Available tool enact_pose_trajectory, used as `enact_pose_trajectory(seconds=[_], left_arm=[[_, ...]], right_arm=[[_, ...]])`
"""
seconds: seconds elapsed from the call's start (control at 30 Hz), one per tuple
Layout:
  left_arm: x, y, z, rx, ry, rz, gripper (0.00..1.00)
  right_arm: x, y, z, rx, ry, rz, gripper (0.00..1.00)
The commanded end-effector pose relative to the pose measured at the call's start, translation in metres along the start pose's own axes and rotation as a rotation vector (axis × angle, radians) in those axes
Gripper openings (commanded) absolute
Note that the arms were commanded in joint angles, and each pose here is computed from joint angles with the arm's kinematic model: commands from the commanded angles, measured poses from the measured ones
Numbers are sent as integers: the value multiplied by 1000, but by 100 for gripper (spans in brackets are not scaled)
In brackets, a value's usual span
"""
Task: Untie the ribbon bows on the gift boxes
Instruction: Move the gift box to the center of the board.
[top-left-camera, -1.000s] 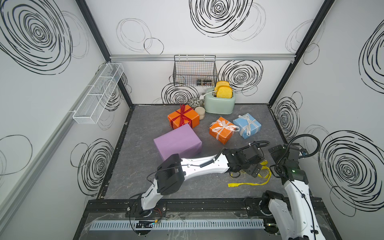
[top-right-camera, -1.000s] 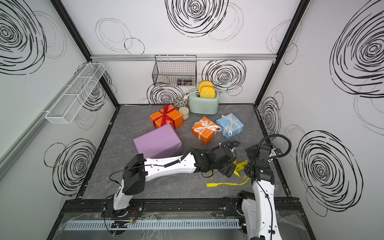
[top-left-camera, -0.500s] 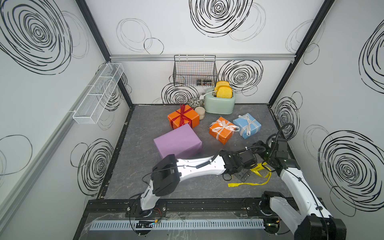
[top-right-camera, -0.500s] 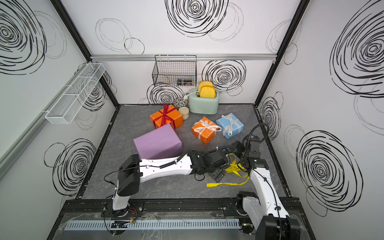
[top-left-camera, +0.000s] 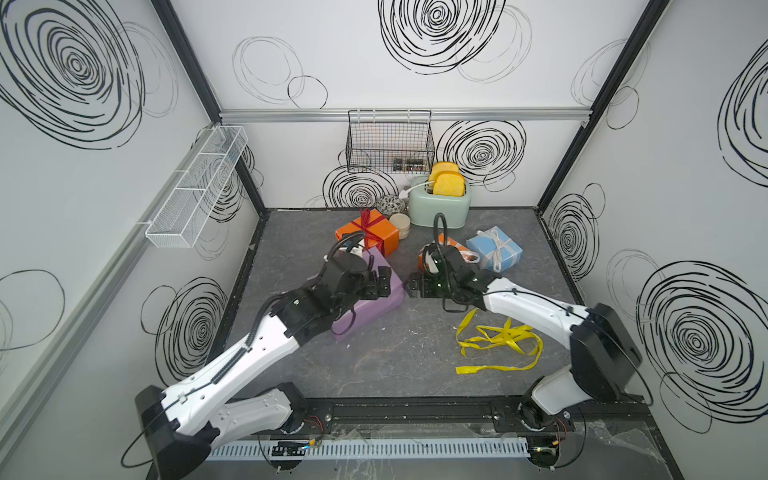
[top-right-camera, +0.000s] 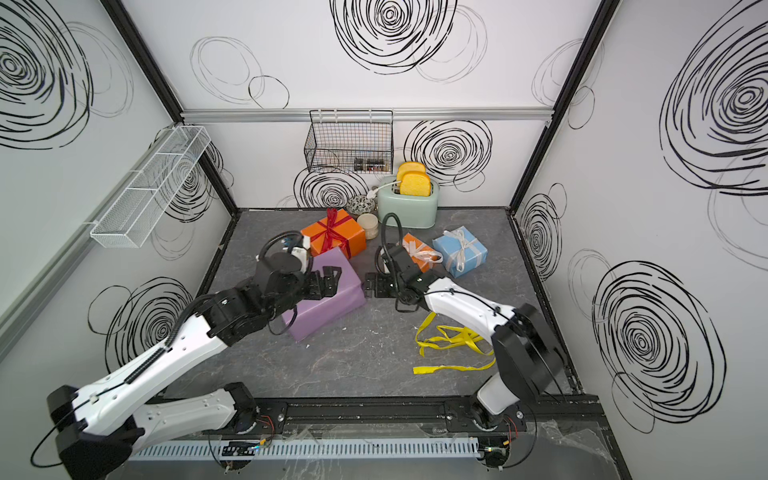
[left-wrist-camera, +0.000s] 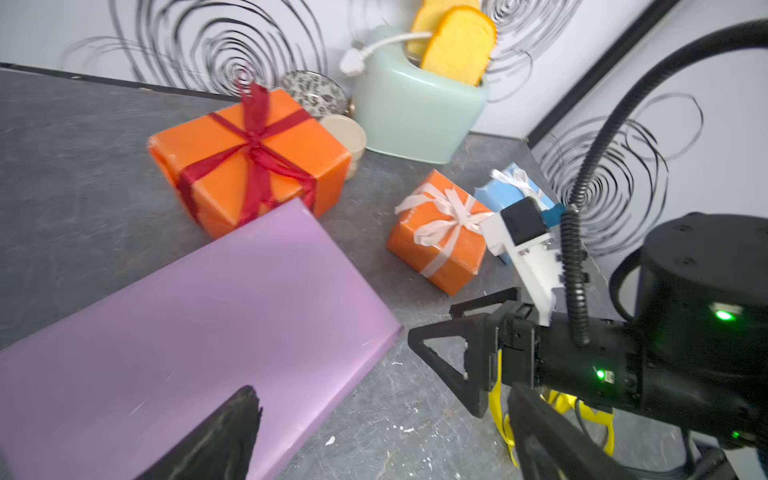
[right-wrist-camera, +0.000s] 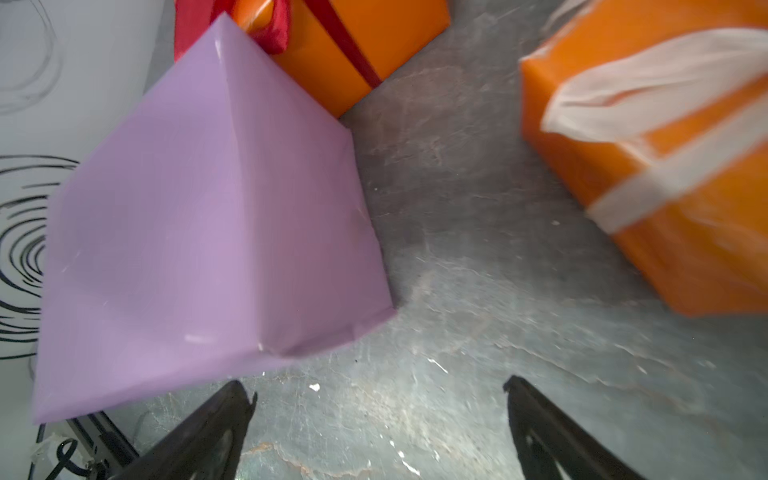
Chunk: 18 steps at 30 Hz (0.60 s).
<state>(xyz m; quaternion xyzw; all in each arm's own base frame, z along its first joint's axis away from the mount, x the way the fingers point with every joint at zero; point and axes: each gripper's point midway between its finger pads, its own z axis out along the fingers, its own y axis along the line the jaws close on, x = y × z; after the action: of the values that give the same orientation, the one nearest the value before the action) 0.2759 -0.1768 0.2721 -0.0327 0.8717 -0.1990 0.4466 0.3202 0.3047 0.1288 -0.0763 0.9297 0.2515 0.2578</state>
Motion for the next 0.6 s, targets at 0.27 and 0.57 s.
enact_pose_trajectory(seconds=[0.27, 0.57], left_arm=[[6, 109, -58, -260, -139, -230, 96], [27, 155, -69, -385, -169, -328, 96]], right_arm=[[18, 85, 88, -41, 148, -171, 100], [1, 153, 147, -177, 171, -239, 99]])
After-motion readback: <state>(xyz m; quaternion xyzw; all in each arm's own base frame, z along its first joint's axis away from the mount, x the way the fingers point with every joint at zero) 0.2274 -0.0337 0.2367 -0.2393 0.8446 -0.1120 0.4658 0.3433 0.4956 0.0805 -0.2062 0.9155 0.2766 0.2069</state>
